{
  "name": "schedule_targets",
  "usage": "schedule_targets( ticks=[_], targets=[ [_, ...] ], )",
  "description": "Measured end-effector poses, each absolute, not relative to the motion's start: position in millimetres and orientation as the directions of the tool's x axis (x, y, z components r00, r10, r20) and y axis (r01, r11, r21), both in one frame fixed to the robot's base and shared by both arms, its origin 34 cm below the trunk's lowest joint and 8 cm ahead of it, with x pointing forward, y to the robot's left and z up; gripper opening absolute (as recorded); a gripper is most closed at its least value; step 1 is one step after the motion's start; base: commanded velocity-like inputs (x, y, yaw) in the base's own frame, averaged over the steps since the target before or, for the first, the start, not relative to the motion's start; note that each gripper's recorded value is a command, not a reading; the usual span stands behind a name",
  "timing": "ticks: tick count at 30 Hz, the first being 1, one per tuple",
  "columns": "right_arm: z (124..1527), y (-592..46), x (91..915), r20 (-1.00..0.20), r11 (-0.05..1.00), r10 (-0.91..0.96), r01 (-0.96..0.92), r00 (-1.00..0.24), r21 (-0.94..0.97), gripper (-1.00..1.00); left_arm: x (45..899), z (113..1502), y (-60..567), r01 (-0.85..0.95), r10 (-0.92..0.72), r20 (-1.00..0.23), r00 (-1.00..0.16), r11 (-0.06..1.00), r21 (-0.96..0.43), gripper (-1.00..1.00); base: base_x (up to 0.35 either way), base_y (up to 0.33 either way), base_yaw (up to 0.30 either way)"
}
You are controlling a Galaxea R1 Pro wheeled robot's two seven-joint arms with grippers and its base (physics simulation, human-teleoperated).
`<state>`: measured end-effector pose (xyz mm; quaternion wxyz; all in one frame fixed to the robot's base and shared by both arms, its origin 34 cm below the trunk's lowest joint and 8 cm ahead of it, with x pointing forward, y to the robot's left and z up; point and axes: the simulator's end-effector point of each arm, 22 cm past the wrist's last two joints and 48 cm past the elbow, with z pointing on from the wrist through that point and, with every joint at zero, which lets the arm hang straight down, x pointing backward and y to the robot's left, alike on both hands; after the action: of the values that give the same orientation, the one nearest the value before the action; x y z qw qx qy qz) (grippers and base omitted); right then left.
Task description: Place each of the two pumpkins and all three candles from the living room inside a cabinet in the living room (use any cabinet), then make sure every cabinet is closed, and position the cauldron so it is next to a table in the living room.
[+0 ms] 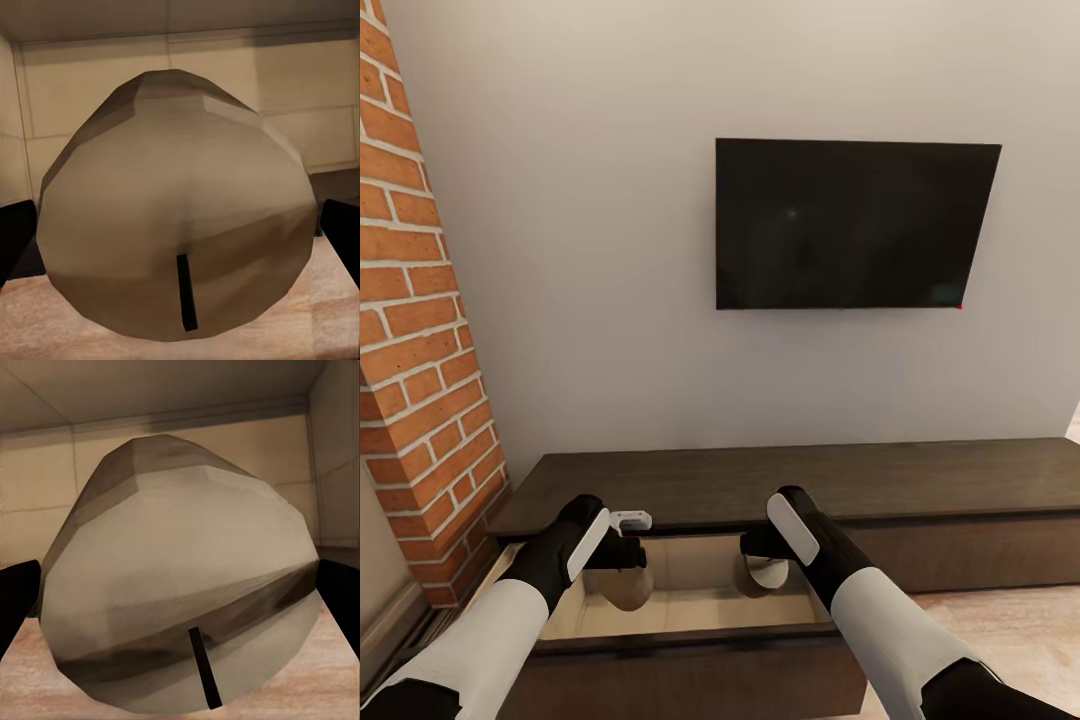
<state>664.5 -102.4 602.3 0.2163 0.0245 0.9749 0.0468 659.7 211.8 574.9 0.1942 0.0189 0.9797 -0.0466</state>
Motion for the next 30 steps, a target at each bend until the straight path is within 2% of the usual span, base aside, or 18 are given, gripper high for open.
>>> schedule_targets(
  ticks=[30],
  targets=[
    [592.8, -101.6, 661.9, -0.416, 0.995, 0.065, 0.025, -0.907, 0.101, -1.00, 658.4, 566.6, 211.4, 0.054, 0.017, -0.384, -0.923, 0.995, -0.087, -1.00, 0.009, 0.000, 0.000]
  ],
)
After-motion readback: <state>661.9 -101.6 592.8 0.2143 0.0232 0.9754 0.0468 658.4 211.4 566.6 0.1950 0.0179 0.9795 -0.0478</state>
